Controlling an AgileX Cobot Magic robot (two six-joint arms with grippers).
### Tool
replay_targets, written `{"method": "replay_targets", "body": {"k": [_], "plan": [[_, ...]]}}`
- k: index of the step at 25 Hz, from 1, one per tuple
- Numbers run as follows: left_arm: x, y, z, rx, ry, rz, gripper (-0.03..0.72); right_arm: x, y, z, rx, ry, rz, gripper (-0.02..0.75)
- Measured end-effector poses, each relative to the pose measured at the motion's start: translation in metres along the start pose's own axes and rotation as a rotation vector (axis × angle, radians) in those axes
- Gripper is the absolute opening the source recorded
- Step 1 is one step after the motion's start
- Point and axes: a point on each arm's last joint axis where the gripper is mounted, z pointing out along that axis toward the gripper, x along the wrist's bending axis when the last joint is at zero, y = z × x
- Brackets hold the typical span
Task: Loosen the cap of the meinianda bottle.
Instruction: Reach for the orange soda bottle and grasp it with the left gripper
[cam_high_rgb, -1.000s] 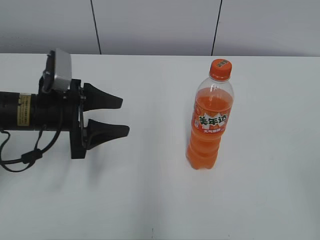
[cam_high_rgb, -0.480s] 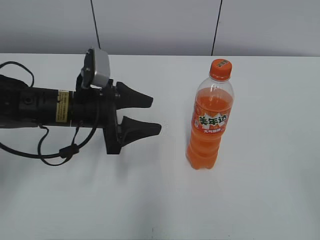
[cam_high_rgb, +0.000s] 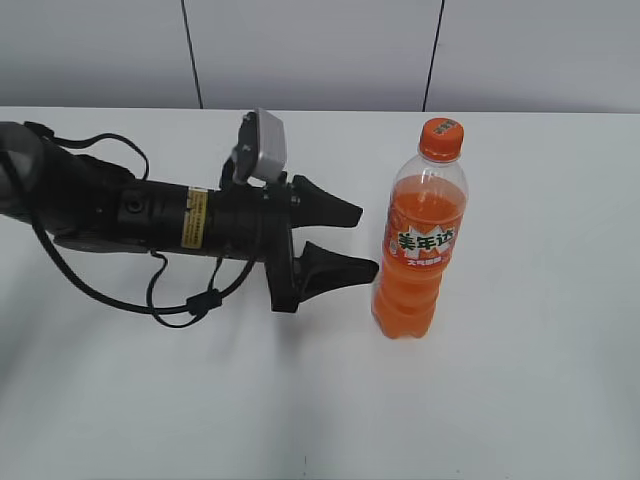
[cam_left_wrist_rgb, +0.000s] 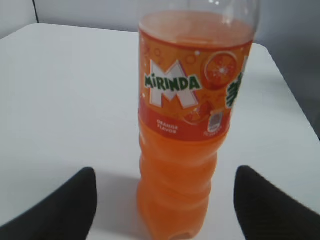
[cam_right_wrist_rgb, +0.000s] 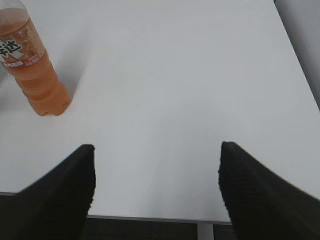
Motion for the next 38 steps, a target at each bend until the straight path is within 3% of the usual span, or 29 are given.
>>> {"method": "replay_targets", "body": {"k": [17, 32, 38], "plan": [[-0.005, -0.007, 0.049, 0.034, -0.075, -0.001, 0.531, 0.000, 0.000, 0.000, 0.000, 0.000, 0.000, 0.577], [0.001, 0.000, 0.066, 0.068, -0.040, 0.032, 0.531, 0.000, 0.000, 0.000, 0.000, 0.000, 0.000, 0.577], [0.001, -0.001, 0.066, 0.070, -0.038, 0.032, 0.461, 0.000, 0.000, 0.000, 0.000, 0.000, 0.000, 0.577]]}}
